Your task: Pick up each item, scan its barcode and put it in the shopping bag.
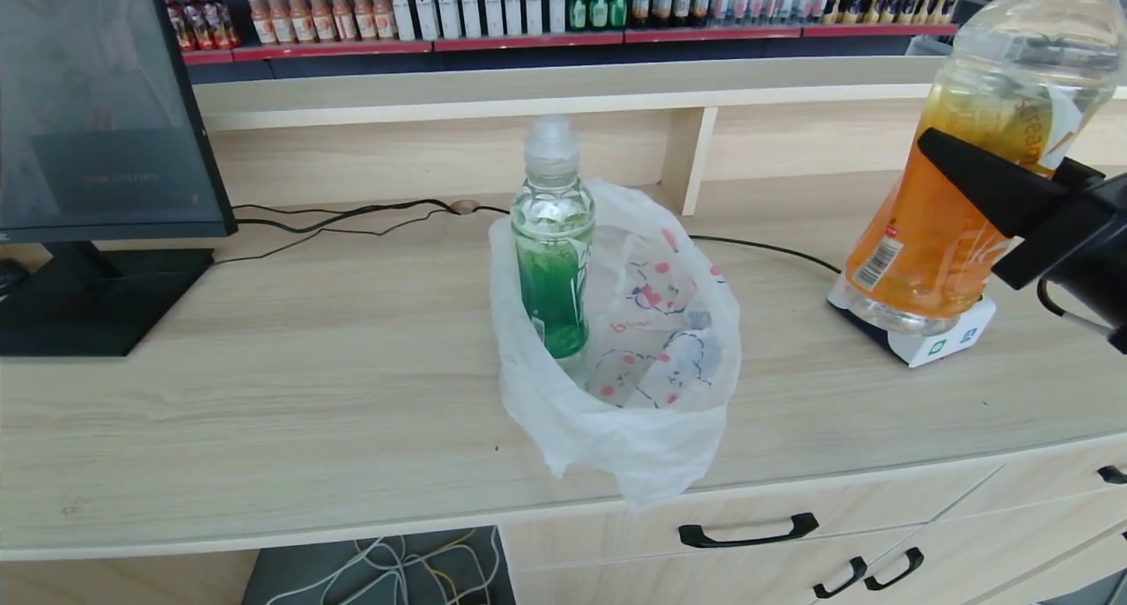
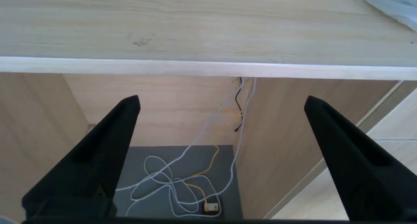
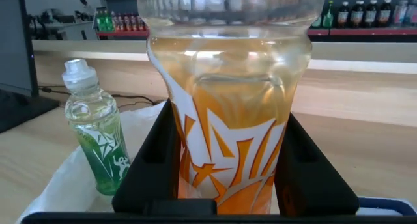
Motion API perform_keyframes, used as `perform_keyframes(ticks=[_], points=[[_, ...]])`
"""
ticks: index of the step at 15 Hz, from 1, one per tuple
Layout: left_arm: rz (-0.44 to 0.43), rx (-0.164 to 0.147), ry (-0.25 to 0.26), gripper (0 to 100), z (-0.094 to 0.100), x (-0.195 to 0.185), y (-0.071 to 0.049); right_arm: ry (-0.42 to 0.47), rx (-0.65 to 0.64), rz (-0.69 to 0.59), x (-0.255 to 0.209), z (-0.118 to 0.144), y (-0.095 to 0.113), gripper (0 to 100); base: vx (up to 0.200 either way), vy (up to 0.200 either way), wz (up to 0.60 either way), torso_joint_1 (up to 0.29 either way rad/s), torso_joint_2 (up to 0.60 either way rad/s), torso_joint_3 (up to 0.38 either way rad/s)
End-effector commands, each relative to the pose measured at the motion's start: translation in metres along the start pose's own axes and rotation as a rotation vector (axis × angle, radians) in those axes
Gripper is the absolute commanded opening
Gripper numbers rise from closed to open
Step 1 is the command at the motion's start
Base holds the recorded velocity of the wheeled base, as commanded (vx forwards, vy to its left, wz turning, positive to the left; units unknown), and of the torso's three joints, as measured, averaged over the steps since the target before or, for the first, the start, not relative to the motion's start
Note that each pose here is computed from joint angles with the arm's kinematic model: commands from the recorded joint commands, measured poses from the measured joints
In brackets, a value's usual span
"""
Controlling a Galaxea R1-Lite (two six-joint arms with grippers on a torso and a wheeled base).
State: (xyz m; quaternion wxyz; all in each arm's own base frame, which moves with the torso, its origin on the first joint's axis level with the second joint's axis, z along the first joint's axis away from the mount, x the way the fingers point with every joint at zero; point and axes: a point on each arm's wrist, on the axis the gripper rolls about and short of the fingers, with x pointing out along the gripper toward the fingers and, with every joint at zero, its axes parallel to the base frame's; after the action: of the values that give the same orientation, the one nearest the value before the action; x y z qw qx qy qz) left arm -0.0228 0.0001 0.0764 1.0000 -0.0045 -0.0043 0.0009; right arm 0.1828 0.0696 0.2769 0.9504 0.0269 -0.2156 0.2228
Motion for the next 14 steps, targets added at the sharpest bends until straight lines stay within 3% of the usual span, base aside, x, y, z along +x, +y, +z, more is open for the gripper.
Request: perform_keyframes(ticks=[1,5,14], points=[[0.001,-0.002,-0.001,100,0.000,0.000,0.000,-0.007,-0.001,-0.002,0.001,0.001,0.000,0,0.000,0.000,0.60,0.007,0.00,0.007],[0.001,-0.002,-0.001,100,0.000,0.000,0.000,-0.004,0.001,-0.002,0.000,0.000,0.000,0,0.000,0.000,0.60,0.005,0.00,0.002],[0.001,-0.003,-0.001,100,0.000,0.000,0.000,0.037,0.053,-0.016,0.011,-0.013,-0.002,0,0.000,0.000,0.00,0.000,0.00,0.000]])
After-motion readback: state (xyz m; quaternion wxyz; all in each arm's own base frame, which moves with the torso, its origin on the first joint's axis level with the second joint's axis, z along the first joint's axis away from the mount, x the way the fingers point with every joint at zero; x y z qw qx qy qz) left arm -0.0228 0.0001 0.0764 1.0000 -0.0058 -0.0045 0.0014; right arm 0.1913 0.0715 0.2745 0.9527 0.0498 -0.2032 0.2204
